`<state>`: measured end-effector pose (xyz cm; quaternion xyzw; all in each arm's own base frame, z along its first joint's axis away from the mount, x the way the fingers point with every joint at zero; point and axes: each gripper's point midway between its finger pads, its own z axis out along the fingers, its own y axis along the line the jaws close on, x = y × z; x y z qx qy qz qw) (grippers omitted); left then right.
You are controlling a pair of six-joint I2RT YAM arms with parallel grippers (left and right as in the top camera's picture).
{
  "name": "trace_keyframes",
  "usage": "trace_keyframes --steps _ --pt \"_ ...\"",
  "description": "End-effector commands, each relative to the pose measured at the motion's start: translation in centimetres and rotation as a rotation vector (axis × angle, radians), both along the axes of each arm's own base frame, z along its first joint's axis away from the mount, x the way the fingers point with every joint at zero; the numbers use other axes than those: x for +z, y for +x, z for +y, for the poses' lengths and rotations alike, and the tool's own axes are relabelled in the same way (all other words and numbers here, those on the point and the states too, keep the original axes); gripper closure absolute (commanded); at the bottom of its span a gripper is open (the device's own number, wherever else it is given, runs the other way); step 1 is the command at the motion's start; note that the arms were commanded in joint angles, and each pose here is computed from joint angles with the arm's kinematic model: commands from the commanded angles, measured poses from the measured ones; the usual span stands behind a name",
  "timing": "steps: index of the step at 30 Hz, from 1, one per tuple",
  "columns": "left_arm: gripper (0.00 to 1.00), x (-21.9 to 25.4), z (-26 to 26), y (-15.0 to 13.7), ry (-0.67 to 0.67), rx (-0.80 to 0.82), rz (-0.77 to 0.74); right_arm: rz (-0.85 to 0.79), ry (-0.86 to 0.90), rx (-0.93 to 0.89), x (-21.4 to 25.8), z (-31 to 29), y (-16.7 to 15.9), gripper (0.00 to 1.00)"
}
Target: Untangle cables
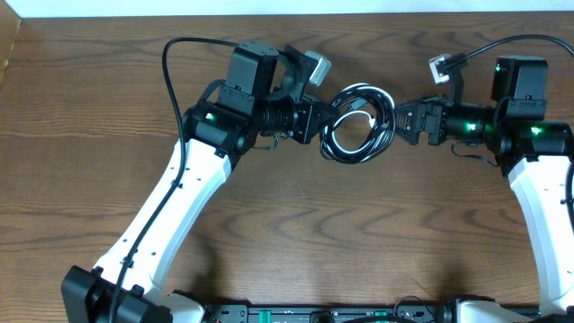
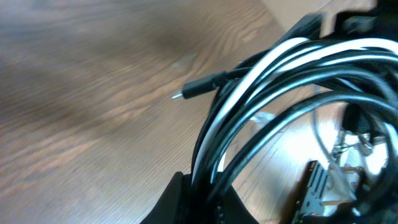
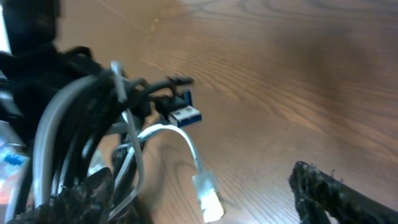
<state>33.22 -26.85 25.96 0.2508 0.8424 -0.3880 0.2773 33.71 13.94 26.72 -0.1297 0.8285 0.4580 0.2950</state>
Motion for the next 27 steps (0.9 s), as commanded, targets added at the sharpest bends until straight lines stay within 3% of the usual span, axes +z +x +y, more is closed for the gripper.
trace_keyframes --steps 1,20,27 --pt "0.92 -1.1 1.2 1.0 0.098 0.056 -0.037 -0.026 0.047 0.032 1.3 0.6 -0.4 0.1" --pt "0.92 -4.4 1.7 2.0 0.183 0.073 0.004 -0.029 0.007 -0.014 0.8 0.1 0.3 0.12" --pt "0.92 -2.8 -0.2 1.0 0.072 -0.022 0.007 0.068 -0.223 -0.13 -3.7 -1.6 0.5 0.12"
